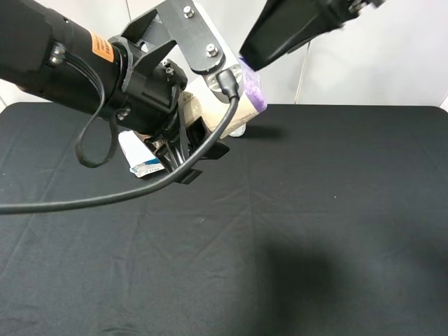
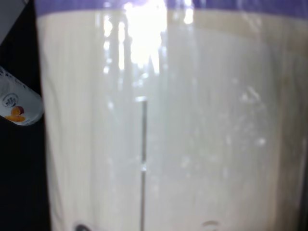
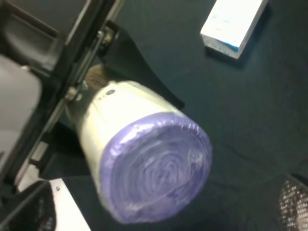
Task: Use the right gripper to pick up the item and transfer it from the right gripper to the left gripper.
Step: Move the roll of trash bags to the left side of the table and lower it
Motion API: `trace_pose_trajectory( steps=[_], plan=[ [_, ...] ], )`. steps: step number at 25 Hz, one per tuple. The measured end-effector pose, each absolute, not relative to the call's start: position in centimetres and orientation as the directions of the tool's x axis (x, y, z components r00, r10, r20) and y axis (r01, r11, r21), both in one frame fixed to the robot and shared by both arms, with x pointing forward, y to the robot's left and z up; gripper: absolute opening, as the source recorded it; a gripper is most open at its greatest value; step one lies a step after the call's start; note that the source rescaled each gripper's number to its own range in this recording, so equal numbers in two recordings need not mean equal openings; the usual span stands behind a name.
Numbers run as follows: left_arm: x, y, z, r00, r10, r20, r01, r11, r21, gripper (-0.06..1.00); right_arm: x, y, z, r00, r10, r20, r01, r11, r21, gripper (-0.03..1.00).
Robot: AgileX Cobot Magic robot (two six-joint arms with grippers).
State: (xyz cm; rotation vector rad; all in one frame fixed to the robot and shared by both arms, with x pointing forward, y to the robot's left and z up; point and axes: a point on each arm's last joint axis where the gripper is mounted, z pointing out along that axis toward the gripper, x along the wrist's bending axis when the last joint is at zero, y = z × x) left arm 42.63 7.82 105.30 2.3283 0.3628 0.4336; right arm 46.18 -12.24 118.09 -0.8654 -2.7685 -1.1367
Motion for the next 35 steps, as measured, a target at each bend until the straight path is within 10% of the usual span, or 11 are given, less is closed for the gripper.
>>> trace_pose_trajectory(
  steps=[35],
  plan=[
    [42.6, 7.8, 105.3, 0.903, 0.378, 0.202, 0.132, -0.695, 0.707, 0.01, 27.2, -26.4, 109.4, -0.613, 0.786, 0.078, 0.622, 0.419, 0.662, 1.0]
  ],
)
